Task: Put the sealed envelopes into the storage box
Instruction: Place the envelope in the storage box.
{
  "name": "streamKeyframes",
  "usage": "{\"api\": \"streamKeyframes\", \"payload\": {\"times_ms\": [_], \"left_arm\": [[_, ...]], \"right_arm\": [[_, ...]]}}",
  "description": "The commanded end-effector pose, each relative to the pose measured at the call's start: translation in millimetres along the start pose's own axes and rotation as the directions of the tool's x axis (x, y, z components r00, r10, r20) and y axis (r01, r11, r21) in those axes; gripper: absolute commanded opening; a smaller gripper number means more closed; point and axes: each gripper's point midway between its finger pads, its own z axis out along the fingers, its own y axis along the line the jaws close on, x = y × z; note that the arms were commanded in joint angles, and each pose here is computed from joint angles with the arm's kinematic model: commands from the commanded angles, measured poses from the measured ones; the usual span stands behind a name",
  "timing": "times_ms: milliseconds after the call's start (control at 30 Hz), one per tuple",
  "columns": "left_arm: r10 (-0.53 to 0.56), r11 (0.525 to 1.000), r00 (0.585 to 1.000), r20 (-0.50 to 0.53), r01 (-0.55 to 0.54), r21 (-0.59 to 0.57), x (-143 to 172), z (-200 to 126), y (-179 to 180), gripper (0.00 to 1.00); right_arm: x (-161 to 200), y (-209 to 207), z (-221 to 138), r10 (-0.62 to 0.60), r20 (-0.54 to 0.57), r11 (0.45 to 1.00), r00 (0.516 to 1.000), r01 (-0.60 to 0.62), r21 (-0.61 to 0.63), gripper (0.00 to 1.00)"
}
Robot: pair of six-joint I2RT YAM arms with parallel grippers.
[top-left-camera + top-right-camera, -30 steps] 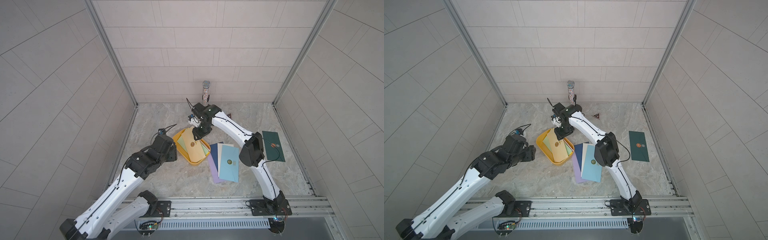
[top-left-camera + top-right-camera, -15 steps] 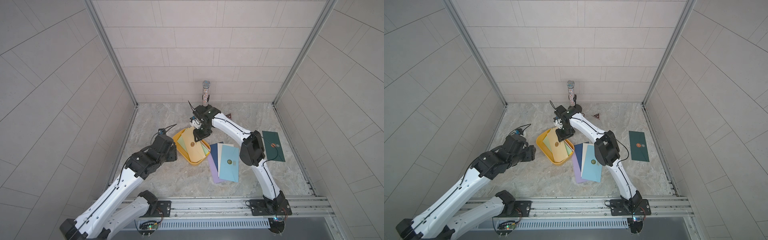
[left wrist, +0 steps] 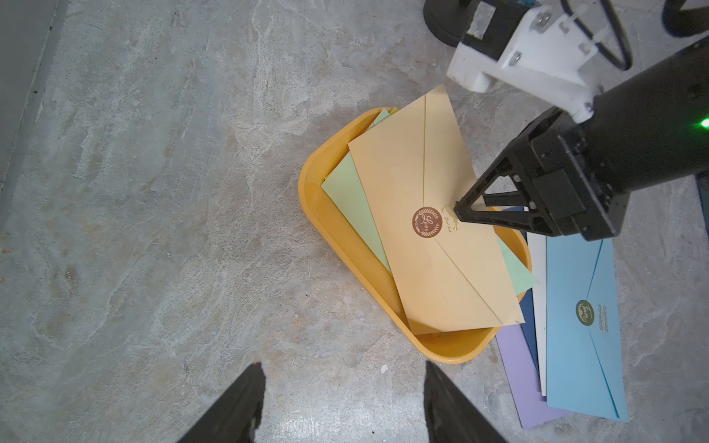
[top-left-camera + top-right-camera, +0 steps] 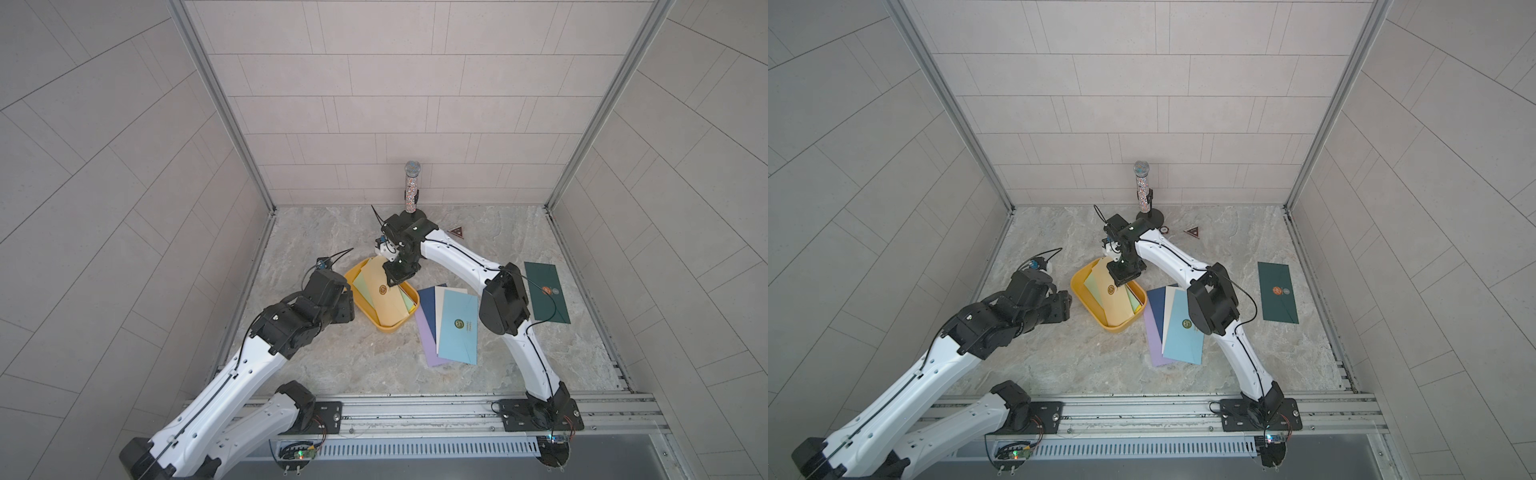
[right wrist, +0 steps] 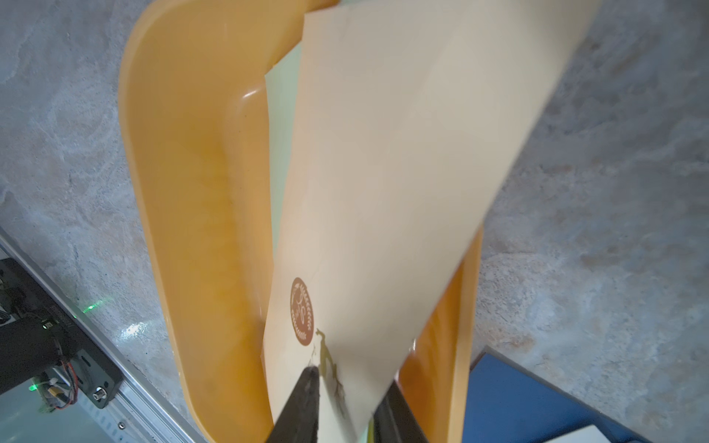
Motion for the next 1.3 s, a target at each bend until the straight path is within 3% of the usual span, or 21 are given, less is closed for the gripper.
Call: {"api": "streamKeyframes", "payload": {"times_ms": [0,167,467,767,1267], "left_arm": [[0.015,0.999,1.0,-0.01,-0.015,-0.029,4.2,1.3,7.0,0.7],[0.015,0.999,1.0,-0.012,-0.015,-0.029,4.4,1.7,6.9,0.7],[0.014,0.999,1.0,-0.01,-0.014,-0.028,4.7,1.0,7.2,0.7],[0.012,1.0,1.0,-0.01,-0.012,-0.029,5.2,0.9,7.6,0.7],[0.014,0.999,1.0,-0.012,-0.014,-0.029,5.5,1.1,7.7,0.7]], "right_arm": [[-3.1,4.2,-29.6,-0.024,0.052,0.999,0.998,0.022,0.039,0.34],[-2.3,4.9,-32.8,-0.035,0.054,0.998,0.998,0.033,0.054,0.37],[-0.1,28.6,-25.1,-0.041,0.042,0.997,0.998,0.044,-0.056,0.33],[-5.2,-17.4,-32.2,-0.02,0.085,0.979,0.996,0.003,0.202,0.44],[-1.3,20.3,-19.5,-0.017,0.054,1.0,0.998,0.018,-0.012,0.34]]}}
